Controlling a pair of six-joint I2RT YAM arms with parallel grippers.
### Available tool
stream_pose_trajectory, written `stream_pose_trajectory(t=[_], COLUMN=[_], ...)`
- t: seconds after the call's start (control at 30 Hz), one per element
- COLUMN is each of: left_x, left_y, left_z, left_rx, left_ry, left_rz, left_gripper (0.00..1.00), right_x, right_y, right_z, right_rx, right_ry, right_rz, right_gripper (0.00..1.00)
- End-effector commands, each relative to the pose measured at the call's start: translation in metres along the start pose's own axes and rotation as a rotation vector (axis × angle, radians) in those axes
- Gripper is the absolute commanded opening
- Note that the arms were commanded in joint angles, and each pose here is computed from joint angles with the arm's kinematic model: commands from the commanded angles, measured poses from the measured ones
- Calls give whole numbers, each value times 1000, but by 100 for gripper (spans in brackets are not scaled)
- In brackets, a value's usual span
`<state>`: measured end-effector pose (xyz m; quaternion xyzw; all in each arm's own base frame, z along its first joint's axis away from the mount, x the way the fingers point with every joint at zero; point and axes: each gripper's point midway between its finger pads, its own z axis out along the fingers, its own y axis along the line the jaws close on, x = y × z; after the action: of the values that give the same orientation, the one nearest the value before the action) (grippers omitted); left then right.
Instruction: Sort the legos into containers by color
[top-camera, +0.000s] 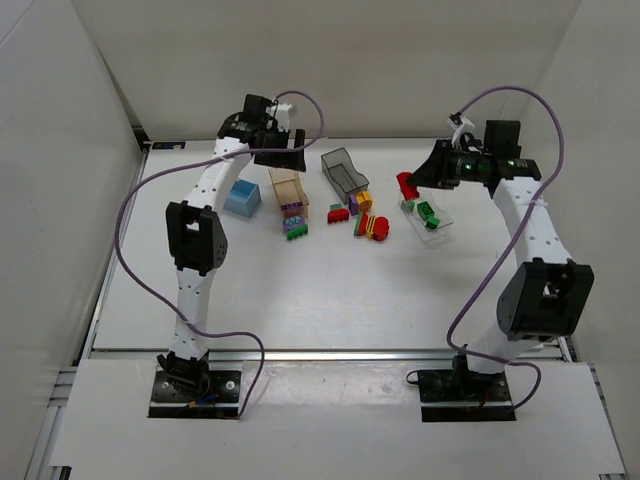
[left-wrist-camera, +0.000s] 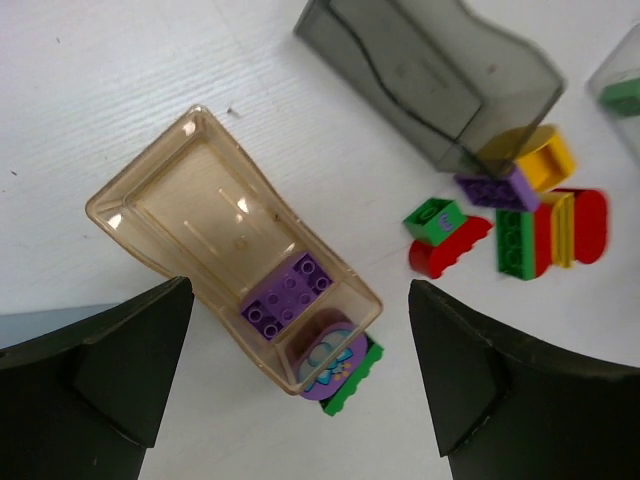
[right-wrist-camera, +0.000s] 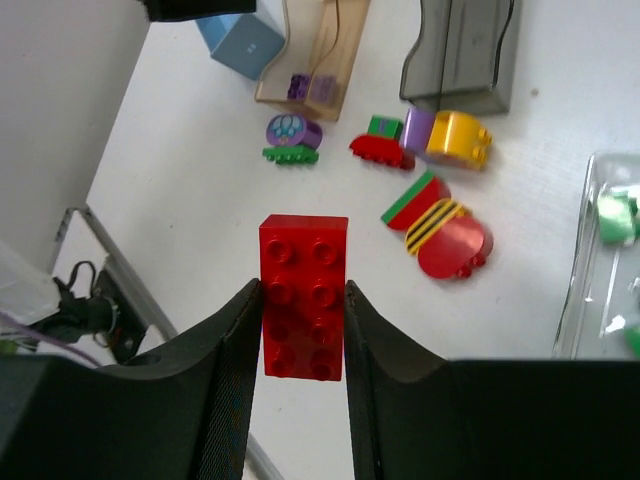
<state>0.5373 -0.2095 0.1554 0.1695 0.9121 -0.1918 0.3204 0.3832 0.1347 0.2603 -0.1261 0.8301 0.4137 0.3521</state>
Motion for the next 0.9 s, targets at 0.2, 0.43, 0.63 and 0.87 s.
stream_pose_trajectory(t=[0.2,0.43,0.63,0.87], left_x=[-88,-68,-52,-40], left_y=[-29,-21,-9,2], left_z=[-162,-203,-220,-222], left_rx=[76,56,61,52], left_ry=[-335,-342,-333,-313], left_rz=[12,-7,-34,-68], left_gripper=[99,99,99,100], right_x=[-65,-54,-59,-50], right_y=[-7,-42,-70,-95], right_z=[96,174,209,235], right_rx=[14,59,132,225], right_ry=[9,78,69,91], right_rz=[-216,-201,-230,-257], right_gripper=[0,0,0,12])
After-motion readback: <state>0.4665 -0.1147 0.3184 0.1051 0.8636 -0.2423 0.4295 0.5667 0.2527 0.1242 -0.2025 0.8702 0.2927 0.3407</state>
